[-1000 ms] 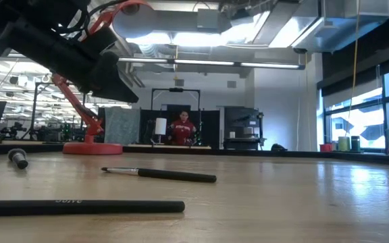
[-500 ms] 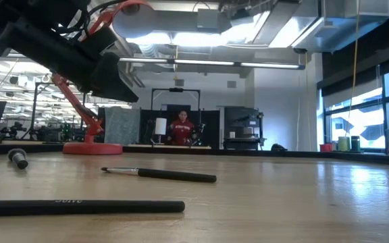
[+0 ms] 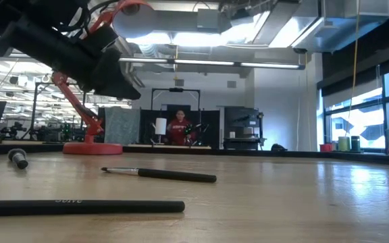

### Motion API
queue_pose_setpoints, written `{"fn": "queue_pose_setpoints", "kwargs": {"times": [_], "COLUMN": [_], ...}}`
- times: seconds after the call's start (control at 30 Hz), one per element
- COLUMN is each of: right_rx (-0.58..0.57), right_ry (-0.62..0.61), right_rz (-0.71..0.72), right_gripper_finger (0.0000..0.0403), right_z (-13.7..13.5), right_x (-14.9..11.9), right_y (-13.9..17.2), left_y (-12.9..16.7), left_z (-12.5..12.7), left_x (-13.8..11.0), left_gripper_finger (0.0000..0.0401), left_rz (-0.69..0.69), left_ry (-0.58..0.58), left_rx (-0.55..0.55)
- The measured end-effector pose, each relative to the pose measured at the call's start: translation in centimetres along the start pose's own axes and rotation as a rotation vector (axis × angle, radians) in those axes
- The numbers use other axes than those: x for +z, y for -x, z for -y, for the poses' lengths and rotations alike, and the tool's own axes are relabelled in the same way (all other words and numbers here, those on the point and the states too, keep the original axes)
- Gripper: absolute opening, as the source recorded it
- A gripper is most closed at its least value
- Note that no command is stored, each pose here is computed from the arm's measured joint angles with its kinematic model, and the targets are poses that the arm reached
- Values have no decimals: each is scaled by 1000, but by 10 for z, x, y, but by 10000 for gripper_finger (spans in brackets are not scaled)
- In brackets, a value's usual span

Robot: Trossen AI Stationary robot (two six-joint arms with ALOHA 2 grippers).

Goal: Sort items
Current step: Put the powder brush into the brush organizer

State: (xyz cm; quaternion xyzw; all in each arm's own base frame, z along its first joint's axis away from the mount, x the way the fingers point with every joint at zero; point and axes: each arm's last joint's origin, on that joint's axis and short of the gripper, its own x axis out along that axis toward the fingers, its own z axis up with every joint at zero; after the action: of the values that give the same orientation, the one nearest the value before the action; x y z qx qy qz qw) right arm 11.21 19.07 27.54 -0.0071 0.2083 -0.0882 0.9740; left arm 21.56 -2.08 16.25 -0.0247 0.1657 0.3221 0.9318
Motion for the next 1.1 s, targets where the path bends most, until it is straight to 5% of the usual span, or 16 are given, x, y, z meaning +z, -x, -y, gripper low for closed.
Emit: {"fn": "queue_pose_setpoints", "kwargs": {"times": [0.3, 0.53, 0.63, 0.8, 1.1], "right_rx": [-112, -192, -219, -256, -123], "right_ry": [-100, -216, -247, -296, -402], "right_rz": [-203, -262, -242, -210, -290], "right_gripper_finger": [94, 94, 94, 94, 94], "right_z": [49, 81, 88, 99, 131], "right_x": [32, 46, 51, 58, 64], "right_y": [-50, -85, -93, -109, -154], "left_y": [-4, 2, 12, 30, 36], "left_z": [0, 10, 9, -3, -15], "left_x": [4, 18, 26, 42, 44], "left_gripper_finger": [86, 86, 86, 86, 95], "left_rz": [-1, -34, -161, -435, -622], "left_ry": [-44, -150, -174, -166, -239], "left_rx": [-106, -473, -568, -501, -431]}}
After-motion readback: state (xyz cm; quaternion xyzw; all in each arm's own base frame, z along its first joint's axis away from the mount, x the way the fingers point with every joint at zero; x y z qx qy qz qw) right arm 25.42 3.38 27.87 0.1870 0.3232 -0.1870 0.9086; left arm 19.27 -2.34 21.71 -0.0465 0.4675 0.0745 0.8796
